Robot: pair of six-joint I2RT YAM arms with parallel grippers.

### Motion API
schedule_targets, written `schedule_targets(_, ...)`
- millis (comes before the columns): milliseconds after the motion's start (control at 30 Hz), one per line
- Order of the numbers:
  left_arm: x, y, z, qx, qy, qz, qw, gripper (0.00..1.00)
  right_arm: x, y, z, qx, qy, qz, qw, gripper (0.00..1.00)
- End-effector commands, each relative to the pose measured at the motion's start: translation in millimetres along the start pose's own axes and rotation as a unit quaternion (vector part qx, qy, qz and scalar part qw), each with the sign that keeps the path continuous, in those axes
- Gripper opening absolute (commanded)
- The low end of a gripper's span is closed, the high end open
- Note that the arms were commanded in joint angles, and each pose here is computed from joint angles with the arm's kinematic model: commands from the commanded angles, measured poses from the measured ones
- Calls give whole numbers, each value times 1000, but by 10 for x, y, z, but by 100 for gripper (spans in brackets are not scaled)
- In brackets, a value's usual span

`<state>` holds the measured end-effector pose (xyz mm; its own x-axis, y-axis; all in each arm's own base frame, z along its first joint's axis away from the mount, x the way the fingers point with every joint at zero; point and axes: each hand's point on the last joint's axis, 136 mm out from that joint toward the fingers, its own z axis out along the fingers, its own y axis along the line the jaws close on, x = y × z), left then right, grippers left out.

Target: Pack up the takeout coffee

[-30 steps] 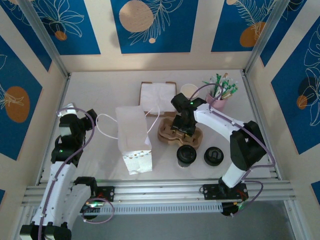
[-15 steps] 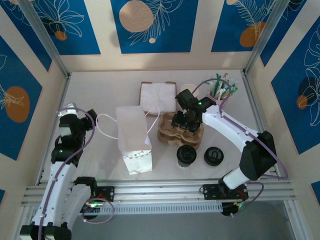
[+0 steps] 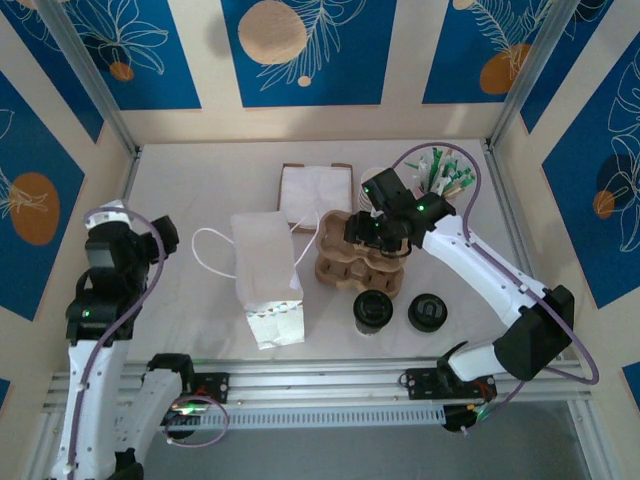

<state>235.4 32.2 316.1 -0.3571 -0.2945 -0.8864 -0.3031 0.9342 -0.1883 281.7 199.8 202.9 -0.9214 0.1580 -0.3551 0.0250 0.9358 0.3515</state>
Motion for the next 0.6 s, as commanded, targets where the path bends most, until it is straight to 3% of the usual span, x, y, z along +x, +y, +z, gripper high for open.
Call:
schedule_targets(0, 111, -248, -286, 86, 44, -26, 995, 90, -97, 14, -226, 0, -30, -22, 999, 57)
schedule_targets(133, 104, -603, -523, 195, 66, -43, 978, 89, -161, -11, -324, 1, -46, -22, 999, 57)
schedule_targets(333, 126, -1054, -705, 327, 107, -80, 935, 84, -231, -26, -436, -4, -60, -22, 998, 57)
schedule_targets(500, 280, -1219, -685, 367, 168, -81, 911, 83, -278, -19, -465, -6, -65, -24, 998, 57)
schedule_targets(567, 393, -1207, -621, 357, 190, -75, 912, 83, -306, -11, -476, -7, -67, -25, 997, 57)
